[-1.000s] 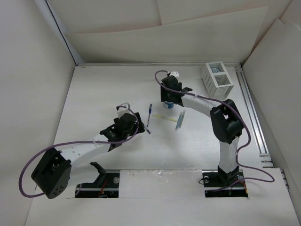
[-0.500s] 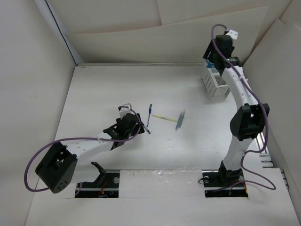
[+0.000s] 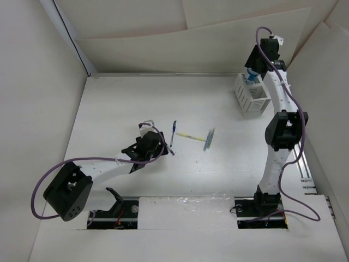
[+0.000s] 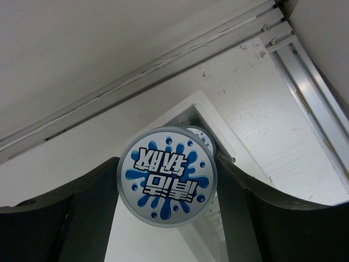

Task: Sort the stationery into containers
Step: Place the stationery in the storage box, then pick up the pen from the center of the board.

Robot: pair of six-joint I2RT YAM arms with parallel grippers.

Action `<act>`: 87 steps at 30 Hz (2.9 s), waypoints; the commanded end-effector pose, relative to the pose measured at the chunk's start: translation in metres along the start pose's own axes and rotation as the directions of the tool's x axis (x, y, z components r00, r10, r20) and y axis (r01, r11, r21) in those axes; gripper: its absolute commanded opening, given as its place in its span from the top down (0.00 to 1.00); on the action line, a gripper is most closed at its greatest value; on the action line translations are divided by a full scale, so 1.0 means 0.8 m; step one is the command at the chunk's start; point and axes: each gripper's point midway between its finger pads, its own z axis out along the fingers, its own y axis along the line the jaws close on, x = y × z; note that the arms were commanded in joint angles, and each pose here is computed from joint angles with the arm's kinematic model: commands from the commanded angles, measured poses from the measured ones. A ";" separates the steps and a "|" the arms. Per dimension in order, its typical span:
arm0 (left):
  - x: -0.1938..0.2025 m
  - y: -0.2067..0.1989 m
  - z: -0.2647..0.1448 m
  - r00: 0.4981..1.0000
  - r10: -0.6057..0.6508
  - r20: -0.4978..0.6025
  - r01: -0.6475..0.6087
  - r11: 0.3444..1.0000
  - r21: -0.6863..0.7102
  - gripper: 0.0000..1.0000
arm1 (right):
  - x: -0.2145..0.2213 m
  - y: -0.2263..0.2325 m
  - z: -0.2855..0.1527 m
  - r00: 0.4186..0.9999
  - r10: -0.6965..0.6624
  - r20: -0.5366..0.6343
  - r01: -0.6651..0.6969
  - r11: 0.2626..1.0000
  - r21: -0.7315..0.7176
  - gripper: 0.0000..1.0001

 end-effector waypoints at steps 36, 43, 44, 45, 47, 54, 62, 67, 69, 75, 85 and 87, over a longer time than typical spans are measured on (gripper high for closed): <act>-0.043 -0.032 -0.018 0.996 -0.026 0.088 0.019 0.996 0.085 0.35 | -0.004 -0.008 0.021 0.998 -0.048 0.035 0.047 0.999 0.018 0.03; -0.080 -0.042 -0.039 0.986 -0.036 0.160 0.021 0.995 0.096 0.35 | -0.037 0.020 -0.059 0.994 -0.043 0.097 0.048 0.997 -0.056 0.04; -0.084 -0.041 -0.041 0.984 -0.041 0.175 0.026 0.995 0.092 0.35 | -0.035 0.038 -0.074 0.993 -0.047 0.111 0.057 0.994 -0.088 0.07; -0.090 -0.044 -0.046 0.983 -0.036 0.182 0.019 0.995 0.096 0.35 | -0.031 0.046 -0.088 0.992 -0.050 0.116 0.063 0.992 -0.107 0.13; -0.101 -0.046 -0.056 0.977 -0.050 0.205 0.028 0.994 0.108 0.35 | -0.012 0.062 -0.124 0.993 -0.036 0.117 0.055 0.985 -0.165 0.38; -0.113 -0.037 -0.081 0.962 -0.116 0.247 0.086 0.988 0.126 0.35 | 0.176 0.172 -0.207 0.984 -0.175 -0.044 0.139 0.891 -0.431 1.00; -0.099 0.004 -0.098 0.937 -0.206 0.283 0.180 0.977 0.116 0.35 | 0.354 0.250 -0.265 0.905 -0.408 -0.125 0.289 0.802 -0.522 0.98; -0.096 0.020 -0.112 0.919 -0.247 0.306 0.219 0.968 0.122 0.30 | 0.417 0.289 -0.277 0.871 -0.465 -0.157 0.301 0.758 -0.578 0.68; -0.091 0.034 -0.113 0.915 -0.250 0.316 0.234 0.968 0.088 0.28 | 0.438 0.306 -0.306 0.843 -0.522 -0.127 0.336 0.697 -0.634 0.64; -0.125 0.055 -0.161 0.818 -0.375 0.435 0.348 0.926 0.144 0.20 | 0.489 0.336 -0.336 0.751 -0.657 -0.064 0.391 0.522 -0.758 0.54; -0.165 0.066 -0.215 0.735 -0.435 0.520 0.386 0.899 0.206 0.00 | 0.515 0.367 -0.302 0.703 -0.710 -0.047 0.458 0.502 -0.734 0.53; -0.165 0.066 -0.215 0.735 -0.435 0.520 0.386 0.899 0.206 0.00 | 0.511 0.371 -0.296 0.708 -0.705 -0.041 0.470 0.513 -0.718 0.53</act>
